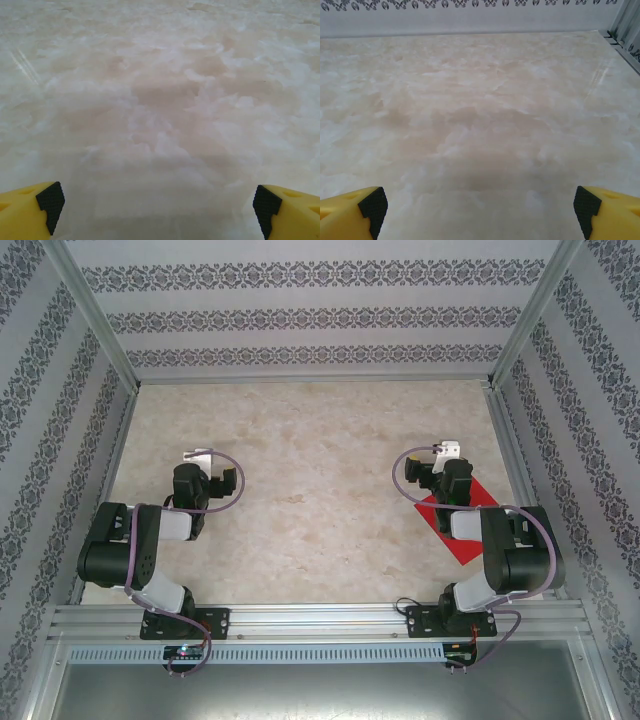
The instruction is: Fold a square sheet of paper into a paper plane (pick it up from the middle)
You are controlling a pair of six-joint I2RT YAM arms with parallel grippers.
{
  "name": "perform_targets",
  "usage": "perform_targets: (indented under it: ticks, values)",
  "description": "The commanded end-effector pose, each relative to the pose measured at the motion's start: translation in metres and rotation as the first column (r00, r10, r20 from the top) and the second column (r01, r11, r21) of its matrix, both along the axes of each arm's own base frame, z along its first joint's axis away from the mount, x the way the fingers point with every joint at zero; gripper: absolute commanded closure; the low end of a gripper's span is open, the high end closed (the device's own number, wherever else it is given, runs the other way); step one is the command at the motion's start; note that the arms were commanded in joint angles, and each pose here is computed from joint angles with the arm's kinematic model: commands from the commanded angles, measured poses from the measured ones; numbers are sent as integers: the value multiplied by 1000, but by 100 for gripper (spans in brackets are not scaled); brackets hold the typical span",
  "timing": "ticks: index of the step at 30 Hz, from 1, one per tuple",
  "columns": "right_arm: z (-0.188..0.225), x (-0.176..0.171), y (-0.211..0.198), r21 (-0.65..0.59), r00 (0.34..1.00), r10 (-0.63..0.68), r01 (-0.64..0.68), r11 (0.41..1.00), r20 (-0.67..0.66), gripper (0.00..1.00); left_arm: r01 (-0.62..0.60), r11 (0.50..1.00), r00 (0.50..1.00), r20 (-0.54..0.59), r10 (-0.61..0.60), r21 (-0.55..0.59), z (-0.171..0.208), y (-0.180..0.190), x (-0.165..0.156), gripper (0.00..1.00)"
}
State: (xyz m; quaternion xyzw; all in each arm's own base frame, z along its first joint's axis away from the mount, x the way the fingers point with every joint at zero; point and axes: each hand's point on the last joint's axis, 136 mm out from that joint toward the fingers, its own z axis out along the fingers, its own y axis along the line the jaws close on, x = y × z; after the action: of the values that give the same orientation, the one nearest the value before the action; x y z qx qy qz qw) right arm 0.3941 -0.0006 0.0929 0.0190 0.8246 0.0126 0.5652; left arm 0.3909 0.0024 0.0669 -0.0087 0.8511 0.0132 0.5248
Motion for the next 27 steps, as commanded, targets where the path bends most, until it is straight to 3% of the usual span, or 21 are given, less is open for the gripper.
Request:
perform_targets:
  ticks: [1, 17, 23, 27]
  values:
    - [12, 4, 5, -7, 999, 32, -31, 999, 44, 2, 4, 1000, 998, 59, -4, 0, 15, 3, 9, 0]
    - [17, 0, 0, 18, 997, 9, -10, 1000, 71, 2, -14, 1000, 998, 60, 14, -6, 19, 7, 8, 0]
    - [44, -12, 3, 36, 1000, 21, -22, 999, 16, 2, -69, 997, 996, 62, 70, -20, 66, 14, 0, 0]
    - [66, -19, 17, 150, 998, 56, -55, 987, 3, 2, -67, 990, 996, 57, 74, -120, 99, 7, -7, 0]
